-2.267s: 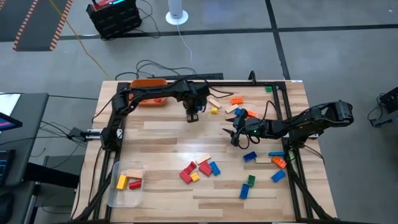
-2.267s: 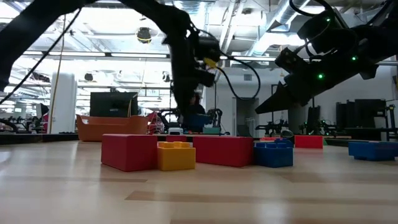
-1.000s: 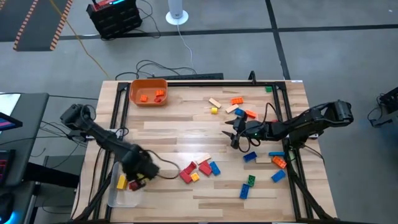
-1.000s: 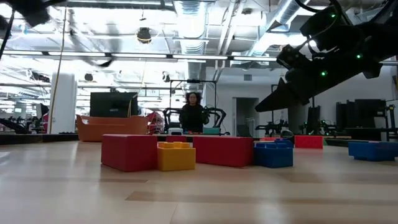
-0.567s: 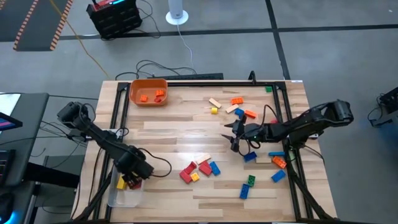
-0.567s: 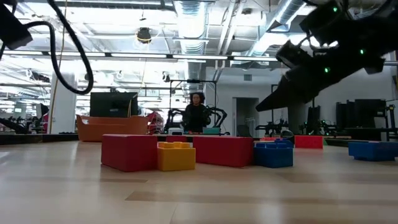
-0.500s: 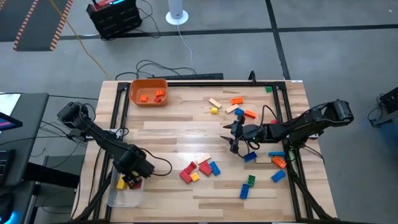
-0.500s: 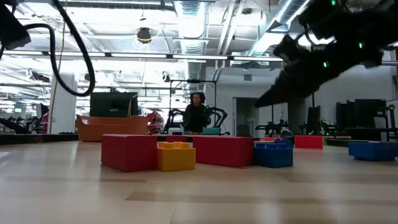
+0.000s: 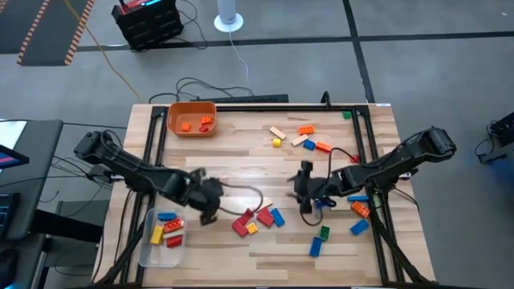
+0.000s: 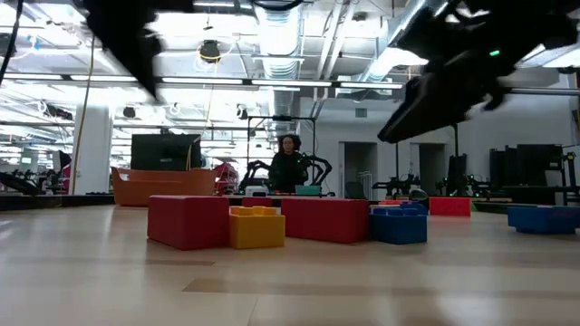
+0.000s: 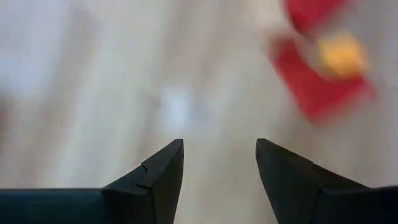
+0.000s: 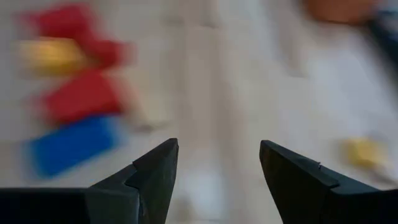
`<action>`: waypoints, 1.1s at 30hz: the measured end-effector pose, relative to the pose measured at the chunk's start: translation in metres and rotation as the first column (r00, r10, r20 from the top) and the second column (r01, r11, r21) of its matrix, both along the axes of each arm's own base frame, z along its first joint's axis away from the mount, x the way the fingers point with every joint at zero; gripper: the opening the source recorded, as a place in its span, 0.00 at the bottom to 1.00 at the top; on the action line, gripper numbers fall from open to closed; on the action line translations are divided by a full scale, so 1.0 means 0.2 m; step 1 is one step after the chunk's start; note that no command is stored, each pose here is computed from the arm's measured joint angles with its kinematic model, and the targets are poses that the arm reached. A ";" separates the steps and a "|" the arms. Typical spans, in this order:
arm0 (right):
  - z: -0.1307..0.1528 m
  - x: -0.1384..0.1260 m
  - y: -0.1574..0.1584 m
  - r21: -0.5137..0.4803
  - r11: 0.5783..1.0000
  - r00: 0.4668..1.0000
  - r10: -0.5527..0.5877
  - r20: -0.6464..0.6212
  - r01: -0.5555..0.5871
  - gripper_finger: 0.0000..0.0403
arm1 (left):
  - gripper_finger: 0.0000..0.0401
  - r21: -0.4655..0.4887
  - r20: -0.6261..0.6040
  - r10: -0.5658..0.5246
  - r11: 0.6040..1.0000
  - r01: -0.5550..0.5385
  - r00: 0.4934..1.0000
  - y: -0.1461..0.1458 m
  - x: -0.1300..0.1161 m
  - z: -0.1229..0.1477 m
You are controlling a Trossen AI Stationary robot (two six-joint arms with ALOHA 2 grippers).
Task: Sort blocks by size
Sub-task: Put the small yellow block into the orange bin
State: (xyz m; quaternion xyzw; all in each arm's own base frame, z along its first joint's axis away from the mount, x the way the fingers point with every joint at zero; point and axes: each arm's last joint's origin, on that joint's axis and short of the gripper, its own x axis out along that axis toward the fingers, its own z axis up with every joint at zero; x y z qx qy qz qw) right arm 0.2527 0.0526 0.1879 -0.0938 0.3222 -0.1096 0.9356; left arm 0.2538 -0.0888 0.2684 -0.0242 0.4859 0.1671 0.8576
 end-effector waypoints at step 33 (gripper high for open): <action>-0.30 0.42 -1.00 0.109 0.962 0.924 -0.202 -0.326 0.249 0.64 | 0.48 0.351 0.418 0.126 0.891 -0.287 0.900 0.69 0.19 -0.21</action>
